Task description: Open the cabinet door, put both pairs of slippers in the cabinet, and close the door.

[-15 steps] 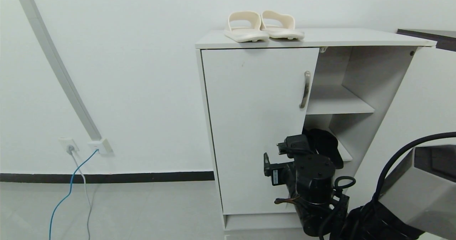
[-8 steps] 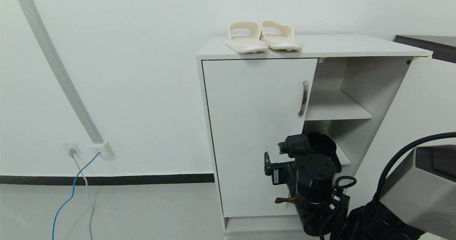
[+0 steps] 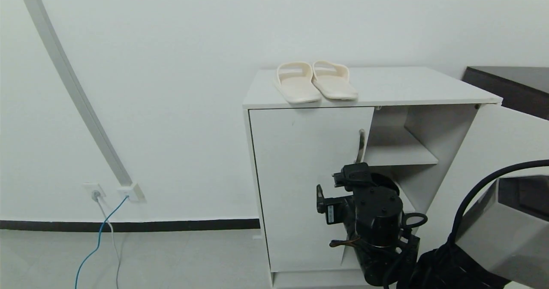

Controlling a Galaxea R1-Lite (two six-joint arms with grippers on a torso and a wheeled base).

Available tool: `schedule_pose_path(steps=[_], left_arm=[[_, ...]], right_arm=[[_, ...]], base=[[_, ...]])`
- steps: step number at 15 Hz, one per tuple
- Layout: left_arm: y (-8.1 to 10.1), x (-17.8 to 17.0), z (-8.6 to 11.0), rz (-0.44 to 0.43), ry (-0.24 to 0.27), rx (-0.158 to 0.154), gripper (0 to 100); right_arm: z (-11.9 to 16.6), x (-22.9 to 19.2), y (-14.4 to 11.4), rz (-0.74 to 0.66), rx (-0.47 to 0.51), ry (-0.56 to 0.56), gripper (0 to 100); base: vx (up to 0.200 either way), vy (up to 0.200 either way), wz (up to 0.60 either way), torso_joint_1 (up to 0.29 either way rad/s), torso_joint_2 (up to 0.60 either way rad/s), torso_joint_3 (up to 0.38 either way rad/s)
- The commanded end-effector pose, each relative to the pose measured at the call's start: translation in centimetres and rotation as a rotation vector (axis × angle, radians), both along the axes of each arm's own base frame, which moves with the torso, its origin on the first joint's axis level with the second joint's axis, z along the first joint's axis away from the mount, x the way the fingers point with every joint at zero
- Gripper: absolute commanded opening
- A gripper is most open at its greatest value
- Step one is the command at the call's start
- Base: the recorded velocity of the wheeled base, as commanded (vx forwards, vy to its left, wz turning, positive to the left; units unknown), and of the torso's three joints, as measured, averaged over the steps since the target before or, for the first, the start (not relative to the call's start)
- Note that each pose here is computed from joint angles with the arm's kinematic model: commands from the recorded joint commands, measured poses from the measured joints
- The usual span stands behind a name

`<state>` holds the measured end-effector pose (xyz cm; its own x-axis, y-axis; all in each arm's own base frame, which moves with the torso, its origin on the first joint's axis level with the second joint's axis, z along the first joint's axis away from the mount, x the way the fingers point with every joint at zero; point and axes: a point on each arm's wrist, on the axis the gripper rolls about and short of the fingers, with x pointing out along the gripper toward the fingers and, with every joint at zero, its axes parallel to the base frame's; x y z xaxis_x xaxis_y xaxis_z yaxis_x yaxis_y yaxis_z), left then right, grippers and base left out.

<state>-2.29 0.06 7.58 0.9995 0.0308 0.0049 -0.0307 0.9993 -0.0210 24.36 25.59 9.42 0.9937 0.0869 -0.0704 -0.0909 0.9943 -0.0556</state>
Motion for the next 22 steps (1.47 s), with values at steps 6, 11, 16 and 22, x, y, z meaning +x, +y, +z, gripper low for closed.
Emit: schedule_pose_path(steps=[6,11,16,22], left_arm=[[0.0,0.01,0.0,0.001,0.002,-0.001,0],[0.0,0.01,0.0,0.001,0.002,-0.001,0],[0.0,0.01,0.01,0.001,0.0,-0.001,0],[0.0,0.01,0.01,0.001,0.0,-0.001,0]], right_arm=[[-0.29,-0.1,-0.02,0.002,-0.008,0.007,100],[-0.38,-0.15,0.01,0.004,-0.01,0.009,100],[-0.43,-0.22,0.09,0.007,-0.012,0.01,100],[-0.57,-0.34,0.03,0.008,-0.015,0.015,100]], base=[[0.0,0.0,0.0,0.154,-0.48,-0.322],[0.0,0.0,0.0,0.195,-0.51,-0.313],[0.0,0.0,0.0,0.228,-0.55,-0.325],[0.0,0.0,0.0,0.25,-0.56,-0.317]])
